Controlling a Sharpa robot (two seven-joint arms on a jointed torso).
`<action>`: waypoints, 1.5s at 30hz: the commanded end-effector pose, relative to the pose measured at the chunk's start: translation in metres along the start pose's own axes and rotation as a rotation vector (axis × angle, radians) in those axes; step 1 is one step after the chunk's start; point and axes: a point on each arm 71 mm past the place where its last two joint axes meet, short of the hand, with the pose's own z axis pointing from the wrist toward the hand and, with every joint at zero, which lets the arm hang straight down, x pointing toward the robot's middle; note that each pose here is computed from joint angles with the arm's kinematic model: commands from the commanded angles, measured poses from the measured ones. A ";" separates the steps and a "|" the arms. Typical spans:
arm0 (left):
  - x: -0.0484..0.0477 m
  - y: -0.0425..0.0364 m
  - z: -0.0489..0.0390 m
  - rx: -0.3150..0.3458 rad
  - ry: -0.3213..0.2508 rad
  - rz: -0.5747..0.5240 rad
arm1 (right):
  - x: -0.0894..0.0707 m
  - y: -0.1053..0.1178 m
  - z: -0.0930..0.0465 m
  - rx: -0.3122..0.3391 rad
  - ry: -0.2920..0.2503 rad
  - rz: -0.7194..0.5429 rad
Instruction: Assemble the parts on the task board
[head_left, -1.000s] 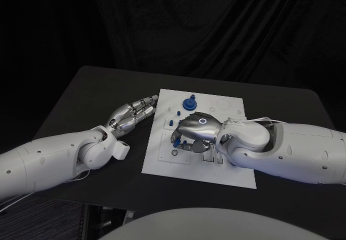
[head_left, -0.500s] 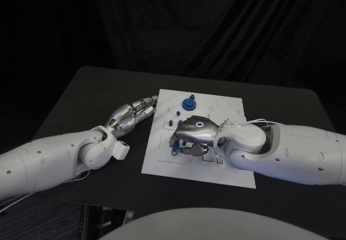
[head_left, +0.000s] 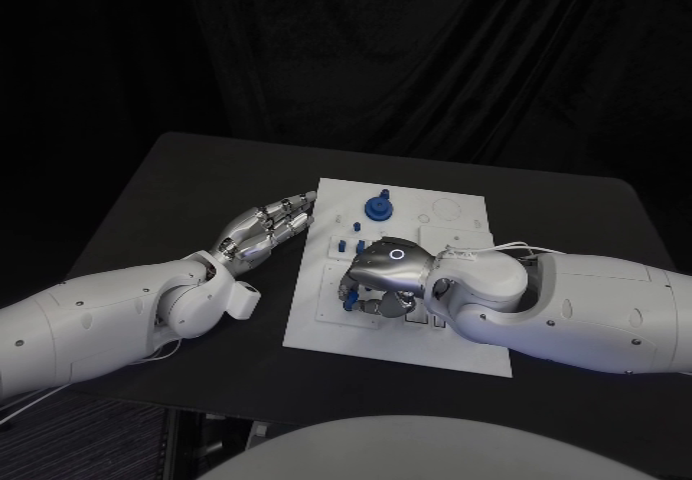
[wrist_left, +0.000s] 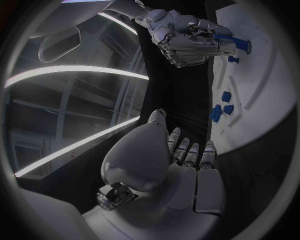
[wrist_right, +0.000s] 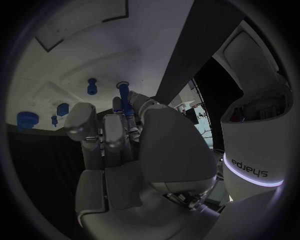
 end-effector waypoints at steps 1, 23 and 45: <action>0.0017 -0.0034 0.0002 0.054 0.010 -0.014 | 0.003 0.000 0.000 0.006 0.013 -0.005; 0.0025 -0.0026 0.0003 0.051 0.016 -0.020 | 0.010 0.001 0.004 -0.001 0.031 -0.035; 0.0011 -0.0013 0.0000 0.051 0.013 -0.018 | 0.007 -0.006 -0.008 0.028 -0.007 0.030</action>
